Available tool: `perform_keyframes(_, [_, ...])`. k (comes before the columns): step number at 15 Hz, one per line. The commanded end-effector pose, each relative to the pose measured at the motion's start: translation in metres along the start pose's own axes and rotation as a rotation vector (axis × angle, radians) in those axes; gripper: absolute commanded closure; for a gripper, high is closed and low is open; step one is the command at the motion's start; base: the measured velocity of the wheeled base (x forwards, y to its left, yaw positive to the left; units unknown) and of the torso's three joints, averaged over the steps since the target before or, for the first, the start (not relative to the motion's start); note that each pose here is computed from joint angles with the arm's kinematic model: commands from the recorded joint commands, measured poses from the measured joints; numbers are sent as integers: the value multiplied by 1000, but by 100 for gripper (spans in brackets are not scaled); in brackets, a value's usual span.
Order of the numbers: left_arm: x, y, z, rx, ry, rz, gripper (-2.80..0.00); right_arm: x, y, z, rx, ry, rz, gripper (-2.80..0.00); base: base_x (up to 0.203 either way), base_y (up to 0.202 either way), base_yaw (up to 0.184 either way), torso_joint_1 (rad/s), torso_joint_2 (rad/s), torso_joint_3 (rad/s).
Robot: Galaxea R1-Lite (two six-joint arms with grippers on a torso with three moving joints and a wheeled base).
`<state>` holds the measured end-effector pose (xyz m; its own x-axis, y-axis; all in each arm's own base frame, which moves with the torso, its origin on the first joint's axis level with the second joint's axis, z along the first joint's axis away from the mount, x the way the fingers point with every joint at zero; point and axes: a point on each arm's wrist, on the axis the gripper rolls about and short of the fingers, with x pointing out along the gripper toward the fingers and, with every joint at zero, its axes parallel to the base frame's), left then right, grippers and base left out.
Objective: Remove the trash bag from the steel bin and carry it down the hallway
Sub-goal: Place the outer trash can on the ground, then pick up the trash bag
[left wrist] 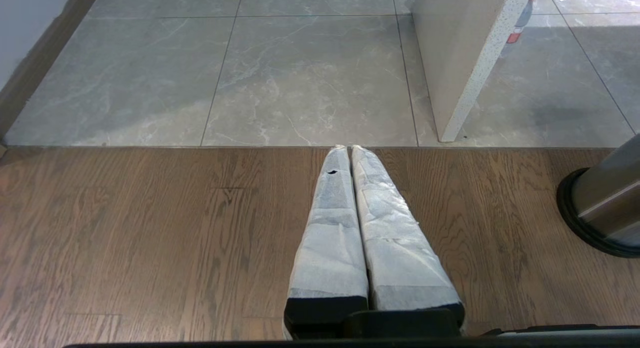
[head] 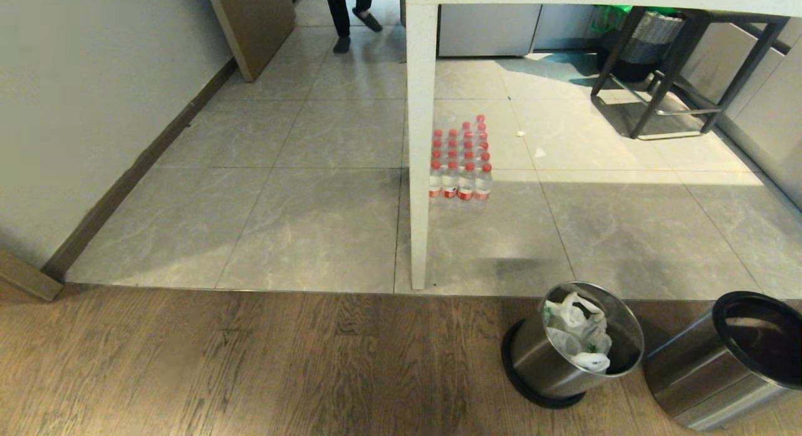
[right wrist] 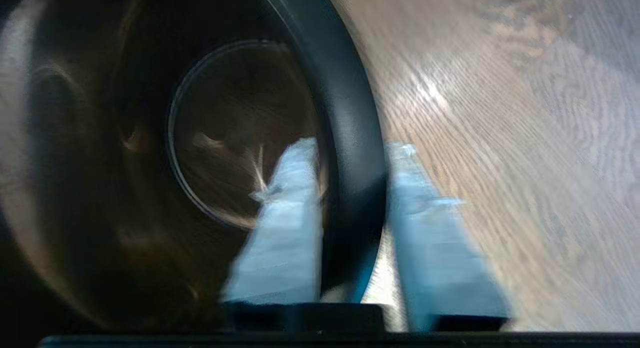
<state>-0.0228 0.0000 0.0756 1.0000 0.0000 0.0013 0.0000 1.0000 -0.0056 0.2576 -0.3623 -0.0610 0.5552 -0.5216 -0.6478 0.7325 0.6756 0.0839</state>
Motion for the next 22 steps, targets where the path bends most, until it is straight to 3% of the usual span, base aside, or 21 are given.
perform_keyframes(1, [0,0,0,0,0,0,0,0,0,1,-9,-10,3,-280,0,0,0,0,0,0])
perform_keyframes(13, [0,0,0,0,0,0,0,-62,-10,40,-37,-95,-36,-280,0,0,0,0,0,0])
perform_keyframes(14, [0,0,0,0,0,0,0,-74,-6,45,-45,-101,-25,0,0,0,0,0,0,0])
perform_keyframes(18, [0,0,0,0,1,0,0,-135,43,61,-127,-57,80,0,0,0,0,0,0,0])
perform_keyframes(20, [0,0,0,0,0,0,0,-168,84,62,-192,-37,161,0,0,0,0,0,0,0])
perform_keyframes(22, [0,0,0,0,0,0,0,-198,128,44,-278,1,268,0,0,0,0,0,0,0])
